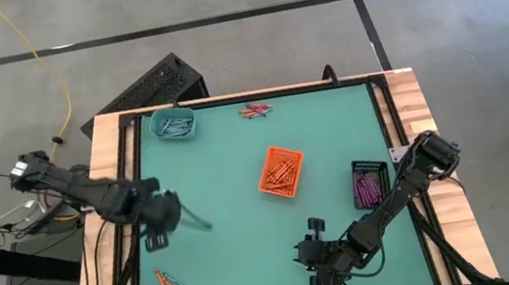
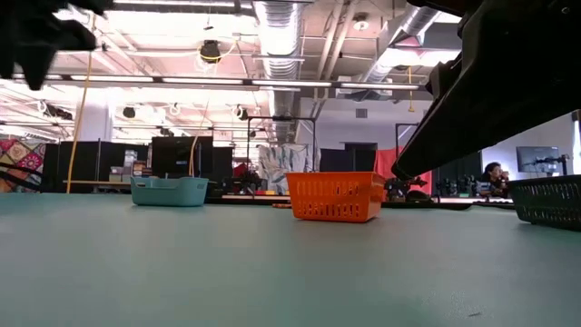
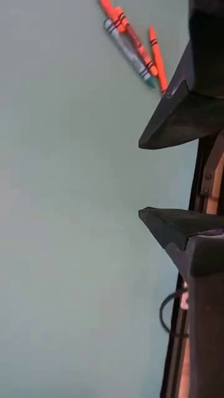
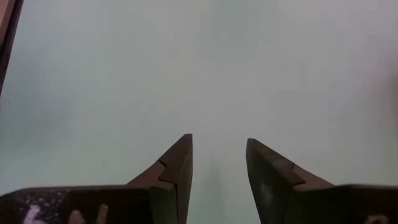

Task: Sort crayons
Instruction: Put the orange crayon into the orange bin

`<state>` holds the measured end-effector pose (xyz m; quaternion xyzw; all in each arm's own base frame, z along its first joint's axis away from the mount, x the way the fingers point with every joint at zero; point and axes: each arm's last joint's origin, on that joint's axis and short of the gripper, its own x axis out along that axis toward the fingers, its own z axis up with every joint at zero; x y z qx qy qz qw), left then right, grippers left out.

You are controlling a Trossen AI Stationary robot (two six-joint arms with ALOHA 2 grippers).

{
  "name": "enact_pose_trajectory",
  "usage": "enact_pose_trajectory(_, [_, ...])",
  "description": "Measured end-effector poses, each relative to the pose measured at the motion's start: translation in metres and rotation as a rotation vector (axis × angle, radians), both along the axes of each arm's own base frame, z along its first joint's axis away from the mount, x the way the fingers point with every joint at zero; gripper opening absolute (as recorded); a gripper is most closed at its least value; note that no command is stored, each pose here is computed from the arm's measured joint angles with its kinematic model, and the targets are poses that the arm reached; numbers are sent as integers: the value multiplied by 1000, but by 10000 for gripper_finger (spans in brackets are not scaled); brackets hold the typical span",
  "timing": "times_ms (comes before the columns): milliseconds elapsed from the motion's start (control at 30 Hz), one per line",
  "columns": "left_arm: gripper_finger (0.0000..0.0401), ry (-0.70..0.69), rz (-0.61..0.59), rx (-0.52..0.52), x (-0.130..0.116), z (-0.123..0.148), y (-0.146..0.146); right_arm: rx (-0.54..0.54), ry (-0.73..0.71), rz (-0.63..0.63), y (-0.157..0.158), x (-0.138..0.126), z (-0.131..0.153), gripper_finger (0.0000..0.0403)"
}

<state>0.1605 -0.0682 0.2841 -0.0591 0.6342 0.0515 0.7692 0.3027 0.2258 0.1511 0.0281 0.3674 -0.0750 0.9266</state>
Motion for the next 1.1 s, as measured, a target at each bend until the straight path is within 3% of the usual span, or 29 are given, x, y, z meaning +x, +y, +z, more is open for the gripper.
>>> enact_pose_trajectory(300, [152, -29, -128, 33, -11, -20, -74, 1, -1, -11, -3, 3, 0, 145])
enact_pose_trajectory(633, [152, 73, -316, 150, -18, -76, -140, 10, -10, -10, -2, 3, 1, 145])
enact_pose_trajectory(867, [152, -11, -451, 82, 0, -116, -179, 20, -22, -10, -2, 4, 2, 145])
enact_pose_trajectory(1100, [152, -105, -529, 17, 13, -130, -195, 26, -29, -10, -2, 5, 2, 145])
